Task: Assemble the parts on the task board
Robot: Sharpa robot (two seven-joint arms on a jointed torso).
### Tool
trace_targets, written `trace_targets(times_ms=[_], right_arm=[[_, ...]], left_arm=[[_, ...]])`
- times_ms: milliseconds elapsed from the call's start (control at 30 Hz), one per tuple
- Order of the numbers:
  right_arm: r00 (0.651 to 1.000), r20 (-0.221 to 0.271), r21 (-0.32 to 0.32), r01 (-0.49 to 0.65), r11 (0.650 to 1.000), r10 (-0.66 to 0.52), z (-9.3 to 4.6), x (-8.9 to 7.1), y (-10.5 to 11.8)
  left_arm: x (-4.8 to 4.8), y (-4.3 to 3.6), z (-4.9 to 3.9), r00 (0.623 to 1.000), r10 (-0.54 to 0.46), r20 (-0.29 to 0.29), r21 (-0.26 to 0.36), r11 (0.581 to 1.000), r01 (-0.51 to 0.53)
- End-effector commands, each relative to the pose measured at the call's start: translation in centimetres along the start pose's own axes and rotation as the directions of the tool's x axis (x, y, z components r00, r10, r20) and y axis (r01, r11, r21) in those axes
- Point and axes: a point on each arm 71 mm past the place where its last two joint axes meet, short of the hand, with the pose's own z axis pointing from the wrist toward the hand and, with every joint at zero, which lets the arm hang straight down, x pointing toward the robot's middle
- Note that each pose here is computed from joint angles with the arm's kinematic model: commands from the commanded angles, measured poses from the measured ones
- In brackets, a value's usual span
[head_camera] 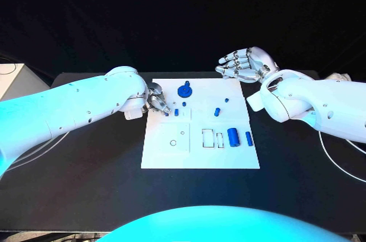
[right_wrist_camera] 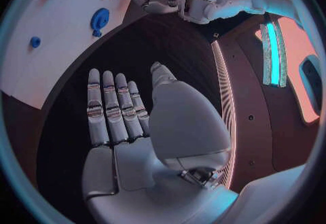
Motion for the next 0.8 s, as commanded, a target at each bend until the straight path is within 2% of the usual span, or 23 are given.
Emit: trace_targets(times_ms=[33,500,800], right_arm=[[1.0,-0.014,-0.009,-0.002,1.0,0.002,0.0,0.1,0.1],[1.0,-0.013,-0.008,-0.002,1.0,0.002,0.0,0.1,0.0],[1.0,-0.01,-0.01,-0.002,1.0,0.002,0.0,0.0,0.0]], left_arm=[[0.72,0.72,0.43,1.0,0.014,-0.009,-0.036,0.999,-0.015],[0.6,1.4,0.1,1.0,-0.007,0.017,-0.032,0.999,0.007],[-0.34,1.83,-0.73,0.995,-0.056,0.081,-0.01,0.998,0.057]])
